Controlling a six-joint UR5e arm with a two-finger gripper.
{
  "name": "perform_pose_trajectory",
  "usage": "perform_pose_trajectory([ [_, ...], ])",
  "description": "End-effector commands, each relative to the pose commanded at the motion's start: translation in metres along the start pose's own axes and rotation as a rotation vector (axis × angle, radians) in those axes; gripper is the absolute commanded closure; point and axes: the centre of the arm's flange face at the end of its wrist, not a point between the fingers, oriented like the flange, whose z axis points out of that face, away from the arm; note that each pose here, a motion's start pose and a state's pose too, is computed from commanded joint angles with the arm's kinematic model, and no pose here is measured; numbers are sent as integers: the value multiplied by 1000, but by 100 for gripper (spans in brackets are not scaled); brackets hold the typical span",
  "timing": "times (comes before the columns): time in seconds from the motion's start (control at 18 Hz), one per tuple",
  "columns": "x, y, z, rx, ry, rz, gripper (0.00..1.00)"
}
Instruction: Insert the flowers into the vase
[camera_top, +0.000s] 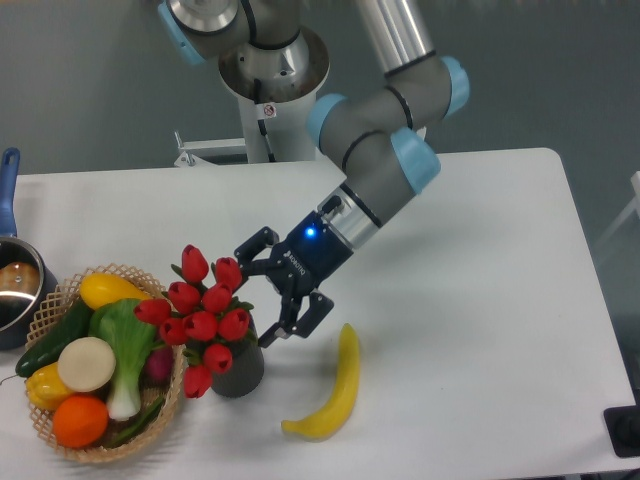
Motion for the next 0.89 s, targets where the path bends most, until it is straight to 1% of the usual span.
perform_pose_trajectory([
  [0.06,-7,-7,-18,-51,-43,-28,0],
  [0.11,-18,-24,-54,-149,-132,-52,0],
  [0.28,-12,-54,-93,-306,-210,-14,0],
  [0.39,-9,-62,-113,-417,-256,-2,0],
  [0.5,-5,-71,-125,-460,-274,3,0],
  [0.56,-4,-75,-130,-468,-270,3,0],
  [0.78,2,-72,-144,-594,-227,74,0],
  [0.89,5,-72,-147,-601,-227,77,0],
])
